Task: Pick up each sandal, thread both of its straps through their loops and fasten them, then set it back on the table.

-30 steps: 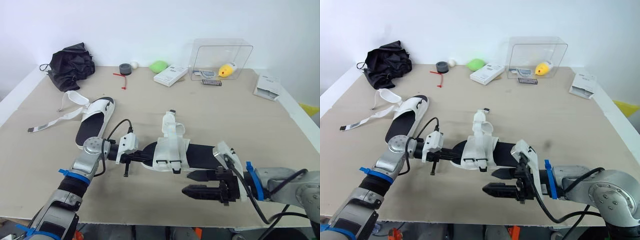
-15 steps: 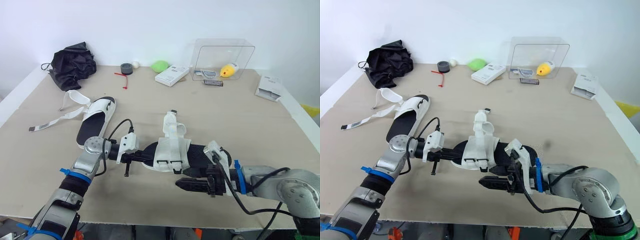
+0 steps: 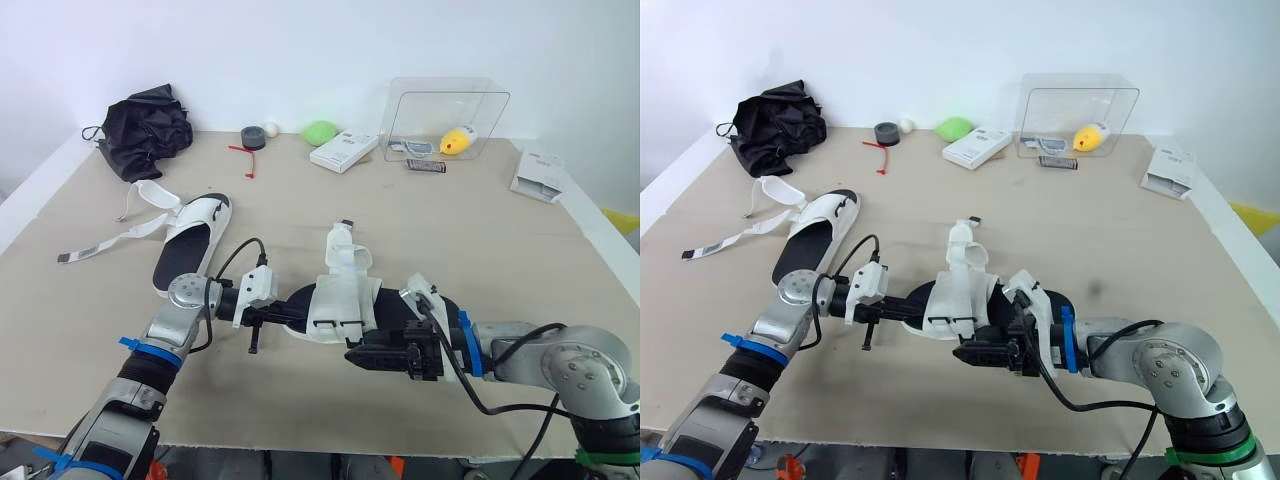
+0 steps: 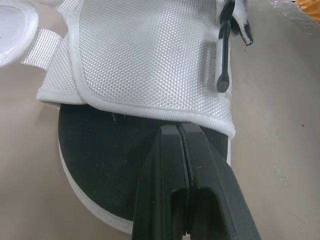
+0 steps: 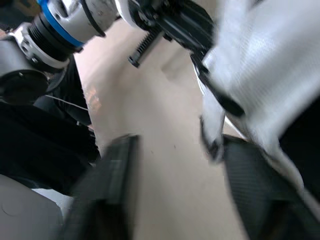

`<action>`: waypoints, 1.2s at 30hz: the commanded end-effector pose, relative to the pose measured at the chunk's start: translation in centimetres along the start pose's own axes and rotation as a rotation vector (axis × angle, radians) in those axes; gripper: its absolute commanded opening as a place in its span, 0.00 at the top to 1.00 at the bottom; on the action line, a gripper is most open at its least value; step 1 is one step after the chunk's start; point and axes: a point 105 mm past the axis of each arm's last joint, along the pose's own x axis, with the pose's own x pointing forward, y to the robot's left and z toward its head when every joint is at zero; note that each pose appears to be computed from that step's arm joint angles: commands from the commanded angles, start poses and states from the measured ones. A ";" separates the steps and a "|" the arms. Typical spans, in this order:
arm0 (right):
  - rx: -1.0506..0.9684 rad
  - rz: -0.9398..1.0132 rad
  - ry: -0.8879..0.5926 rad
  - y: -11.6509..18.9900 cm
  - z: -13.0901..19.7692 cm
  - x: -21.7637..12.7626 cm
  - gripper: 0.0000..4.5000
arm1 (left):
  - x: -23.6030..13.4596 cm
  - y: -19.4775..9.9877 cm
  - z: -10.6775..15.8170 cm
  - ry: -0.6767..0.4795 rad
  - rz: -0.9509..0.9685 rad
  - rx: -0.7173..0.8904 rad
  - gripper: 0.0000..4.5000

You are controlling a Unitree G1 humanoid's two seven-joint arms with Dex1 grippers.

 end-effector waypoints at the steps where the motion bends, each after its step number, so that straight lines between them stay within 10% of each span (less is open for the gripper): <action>1: -0.012 0.026 -0.032 0.5 1.0 -0.1 0.81 | 0.5 -2.4 -4.0 0.123 -0.070 -0.127 1.00; 3: -0.012 0.030 -0.031 0.6 1.0 -0.1 0.99 | 0.5 -2.4 -4.0 0.124 -0.071 -0.128 1.00; 22: -0.178 0.414 0.045 9.3 -0.7 -2.2 0.99 | 0.6 -2.4 -4.0 0.122 -0.074 -0.123 1.00; 36: 0.076 0.092 -0.416 2.0 11.0 -1.0 0.99 | 0.6 -2.5 -4.1 0.124 -0.077 -0.124 1.00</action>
